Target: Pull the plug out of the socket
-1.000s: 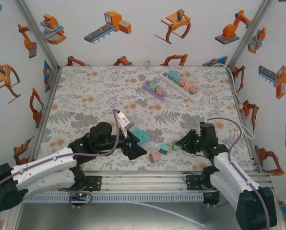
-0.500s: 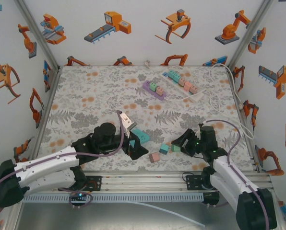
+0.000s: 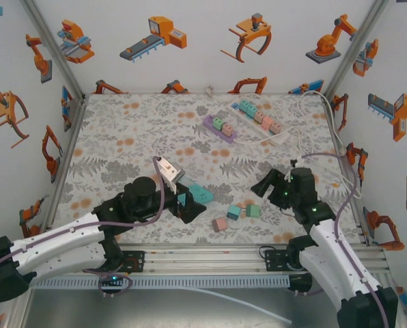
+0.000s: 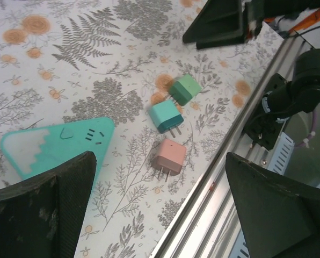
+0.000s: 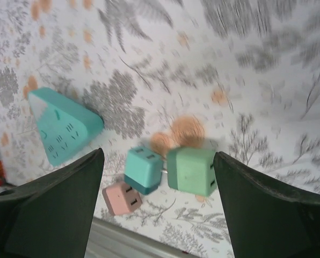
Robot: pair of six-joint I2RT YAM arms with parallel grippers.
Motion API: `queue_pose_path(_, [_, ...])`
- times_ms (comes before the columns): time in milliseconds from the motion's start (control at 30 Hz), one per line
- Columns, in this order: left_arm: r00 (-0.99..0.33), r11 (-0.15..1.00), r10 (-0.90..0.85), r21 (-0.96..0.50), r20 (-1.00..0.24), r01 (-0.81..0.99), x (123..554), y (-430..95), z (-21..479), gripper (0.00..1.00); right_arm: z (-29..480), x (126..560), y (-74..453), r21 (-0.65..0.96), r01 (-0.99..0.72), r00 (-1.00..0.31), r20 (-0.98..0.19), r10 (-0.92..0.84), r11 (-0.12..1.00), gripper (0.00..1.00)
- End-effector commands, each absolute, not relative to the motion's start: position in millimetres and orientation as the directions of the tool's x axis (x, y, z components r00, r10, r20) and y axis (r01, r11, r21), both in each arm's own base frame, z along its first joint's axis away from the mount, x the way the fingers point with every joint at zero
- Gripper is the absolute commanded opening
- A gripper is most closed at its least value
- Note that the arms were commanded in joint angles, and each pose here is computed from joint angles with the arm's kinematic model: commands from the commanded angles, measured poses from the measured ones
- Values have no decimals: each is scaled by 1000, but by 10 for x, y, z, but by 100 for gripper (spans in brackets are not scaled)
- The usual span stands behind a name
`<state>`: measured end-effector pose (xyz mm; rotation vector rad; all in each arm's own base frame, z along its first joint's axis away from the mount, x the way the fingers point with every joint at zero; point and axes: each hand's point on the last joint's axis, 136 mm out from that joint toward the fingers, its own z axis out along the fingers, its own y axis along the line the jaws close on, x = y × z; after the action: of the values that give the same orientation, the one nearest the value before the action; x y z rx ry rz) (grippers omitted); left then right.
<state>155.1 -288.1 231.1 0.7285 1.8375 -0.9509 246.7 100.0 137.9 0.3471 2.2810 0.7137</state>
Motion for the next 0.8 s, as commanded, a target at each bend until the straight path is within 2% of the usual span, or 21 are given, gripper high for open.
queue_pose_path(0, [-423,625,70,-291,-903,724,1667,-2709,2222,97,1999,2866,1027,395,-143,-561,-788,254,908,75])
queue_pose_path(67, [-429,655,65,-285,-901,700,1702,-2646,2207,97,2261,3110,1206,289,-246,-491,-860,138,925,76])
queue_pose_path(200, [-437,673,75,-278,-896,685,1699,-2573,2185,97,2411,3570,1583,96,-384,-419,-905,-80,918,81])
queue_pose_path(467, [-420,728,72,-240,-904,642,1741,-2367,2173,97,1834,4509,2108,-70,-549,-522,-749,-408,833,88])
queue_pose_path(767, [-377,781,116,-150,-919,606,1840,-2212,2213,97,1126,5289,2337,-165,-617,-552,-606,-573,770,93])
